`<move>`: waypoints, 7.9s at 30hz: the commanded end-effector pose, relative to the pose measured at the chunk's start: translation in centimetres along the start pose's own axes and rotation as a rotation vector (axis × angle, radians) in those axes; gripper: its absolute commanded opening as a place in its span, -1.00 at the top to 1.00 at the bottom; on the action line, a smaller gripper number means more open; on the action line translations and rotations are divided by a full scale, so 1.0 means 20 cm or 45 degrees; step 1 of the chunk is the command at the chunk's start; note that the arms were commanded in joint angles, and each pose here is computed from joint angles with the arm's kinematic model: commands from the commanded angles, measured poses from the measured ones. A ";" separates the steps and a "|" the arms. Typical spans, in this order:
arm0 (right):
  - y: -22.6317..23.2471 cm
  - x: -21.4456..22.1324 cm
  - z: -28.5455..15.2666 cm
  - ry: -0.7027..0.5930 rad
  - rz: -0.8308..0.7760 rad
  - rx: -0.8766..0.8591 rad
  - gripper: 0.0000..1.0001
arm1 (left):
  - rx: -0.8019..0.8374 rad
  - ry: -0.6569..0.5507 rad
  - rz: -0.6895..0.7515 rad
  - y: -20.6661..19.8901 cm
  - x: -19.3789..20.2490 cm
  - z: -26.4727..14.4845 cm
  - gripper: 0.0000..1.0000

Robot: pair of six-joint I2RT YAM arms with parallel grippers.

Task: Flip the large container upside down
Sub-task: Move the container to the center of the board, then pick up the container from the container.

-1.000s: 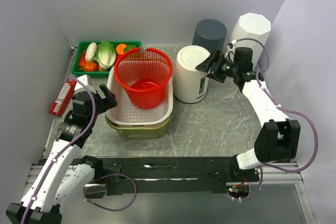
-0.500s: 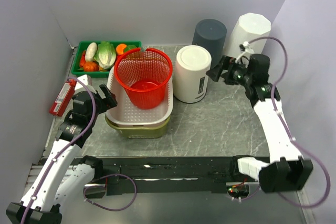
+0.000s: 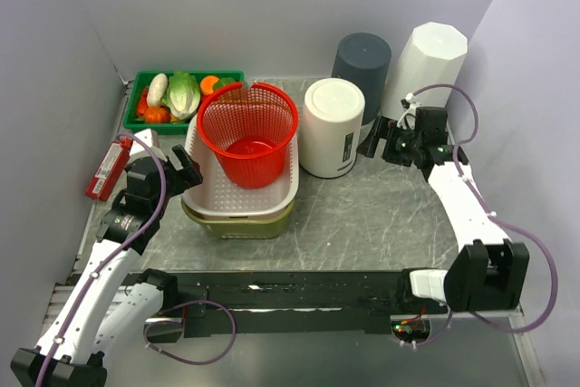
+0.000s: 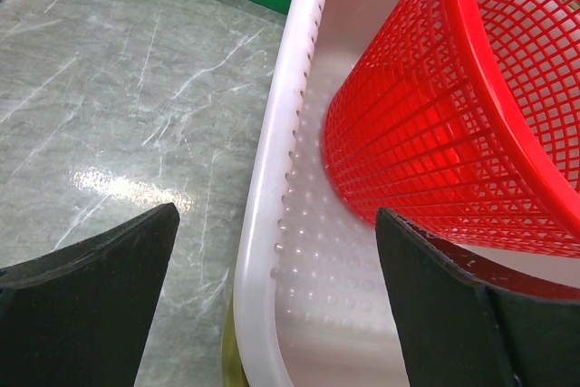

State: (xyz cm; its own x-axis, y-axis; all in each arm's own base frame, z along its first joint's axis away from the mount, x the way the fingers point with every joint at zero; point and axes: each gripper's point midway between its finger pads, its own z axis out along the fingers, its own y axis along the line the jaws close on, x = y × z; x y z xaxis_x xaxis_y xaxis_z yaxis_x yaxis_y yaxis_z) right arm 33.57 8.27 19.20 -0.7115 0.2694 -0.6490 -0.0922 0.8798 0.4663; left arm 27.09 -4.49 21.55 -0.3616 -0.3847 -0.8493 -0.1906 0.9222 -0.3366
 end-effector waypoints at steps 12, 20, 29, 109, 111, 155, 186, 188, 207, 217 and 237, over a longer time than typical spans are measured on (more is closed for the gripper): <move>0.31 -0.21 0.47 0.036 -0.104 -0.093 -0.99 | 0.039 -0.042 -0.006 -0.04 -0.05 0.01 -0.93; 0.40 -0.23 0.61 0.059 -0.081 -0.118 -0.99 | 0.015 -0.055 -0.010 -0.02 -0.06 0.01 -0.93; 0.58 -0.27 0.73 0.081 -0.106 -0.203 -0.99 | 0.026 -0.030 0.001 -0.03 -0.04 0.02 -0.93; 0.89 -0.79 0.83 -0.626 -0.235 0.190 -0.99 | 0.015 -0.055 -0.006 -0.02 -0.06 0.00 -0.93; 0.91 -0.79 0.79 -0.615 -0.237 0.172 -0.99 | 0.019 -0.058 -0.007 -0.02 -0.06 0.00 -0.93; 0.88 -0.27 0.07 -0.262 0.031 -0.426 -0.99 | 0.061 -0.094 -0.014 -0.04 -0.09 -0.03 -0.93; 1.29 0.12 0.18 0.105 0.427 -1.046 -0.50 | 0.053 -0.096 -0.016 -0.03 -0.09 -0.04 -0.93; 1.30 0.12 0.19 0.110 0.441 -1.047 -0.48 | 0.051 -0.096 -0.018 -0.03 -0.09 -0.03 -0.93; 1.36 0.11 0.17 0.096 0.485 -1.105 0.09 | 0.054 -0.089 -0.016 -0.04 -0.09 -0.03 -0.93; 1.39 0.08 0.20 0.085 0.519 -1.034 0.08 | 0.051 -0.087 -0.013 -0.04 -0.09 -0.03 -0.93; 1.47 0.03 0.16 0.017 0.513 -1.060 0.54 | 0.050 -0.121 -0.025 -0.03 -0.11 -0.05 -0.93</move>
State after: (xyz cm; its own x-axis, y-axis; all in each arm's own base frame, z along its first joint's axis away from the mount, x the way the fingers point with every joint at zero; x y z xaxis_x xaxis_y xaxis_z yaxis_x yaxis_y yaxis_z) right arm 32.34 35.28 26.65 -0.8457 0.4554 -0.2784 -0.2049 0.2047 0.9571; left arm 26.94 -4.56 22.59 -0.3253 -0.3947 -0.8593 -0.1688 0.9184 -0.3579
